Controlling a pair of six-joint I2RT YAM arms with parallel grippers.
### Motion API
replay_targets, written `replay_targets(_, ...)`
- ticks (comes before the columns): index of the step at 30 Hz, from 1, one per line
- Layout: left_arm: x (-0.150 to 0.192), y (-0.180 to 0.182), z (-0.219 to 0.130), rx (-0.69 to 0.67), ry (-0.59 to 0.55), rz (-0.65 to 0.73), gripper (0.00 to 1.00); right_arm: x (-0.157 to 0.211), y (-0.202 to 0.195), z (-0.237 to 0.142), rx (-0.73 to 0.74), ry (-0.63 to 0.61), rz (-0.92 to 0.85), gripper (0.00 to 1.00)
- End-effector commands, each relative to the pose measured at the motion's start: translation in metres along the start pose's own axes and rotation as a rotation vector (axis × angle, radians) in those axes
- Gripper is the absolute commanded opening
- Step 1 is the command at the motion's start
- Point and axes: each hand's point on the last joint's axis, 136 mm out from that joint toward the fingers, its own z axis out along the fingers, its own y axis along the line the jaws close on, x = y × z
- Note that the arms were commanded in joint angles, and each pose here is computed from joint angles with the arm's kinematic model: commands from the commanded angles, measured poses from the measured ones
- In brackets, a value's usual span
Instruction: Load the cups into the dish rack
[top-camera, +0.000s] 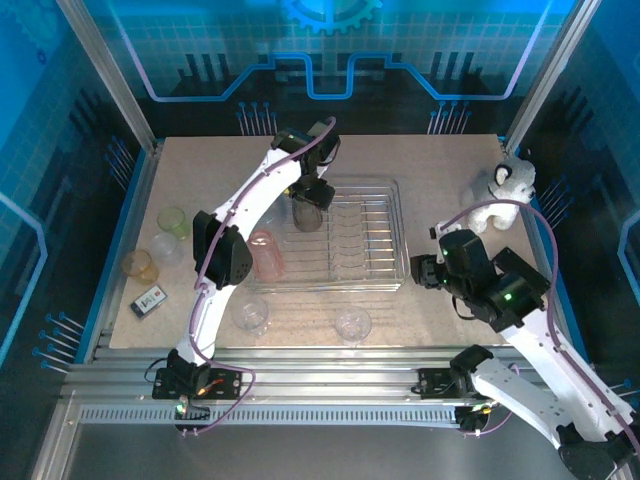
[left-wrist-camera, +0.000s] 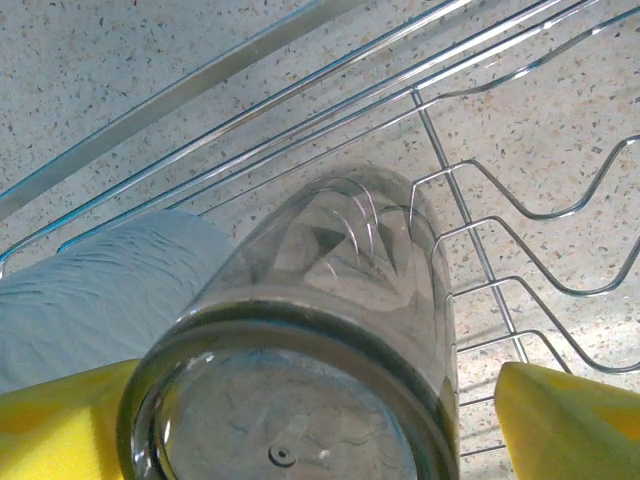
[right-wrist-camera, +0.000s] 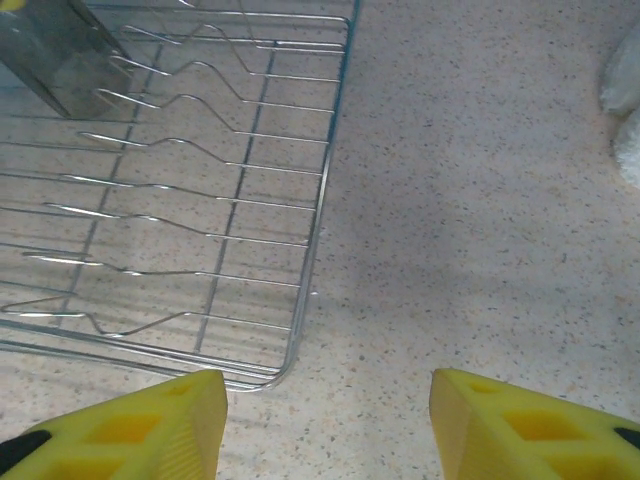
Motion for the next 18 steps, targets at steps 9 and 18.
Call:
replay_targets(9,-0.015,0.009,-0.082,-0.047,-0.227,0.029,0.99,0.018,0.029,-0.031,-0.190,0.180,0.097,0.63)
replay_targets(18,0.028,0.035,-0.162,0.000,-0.546,-0.147,0.99,0.061,0.062,-0.038,-0.263,0.363,0.199,0.62)
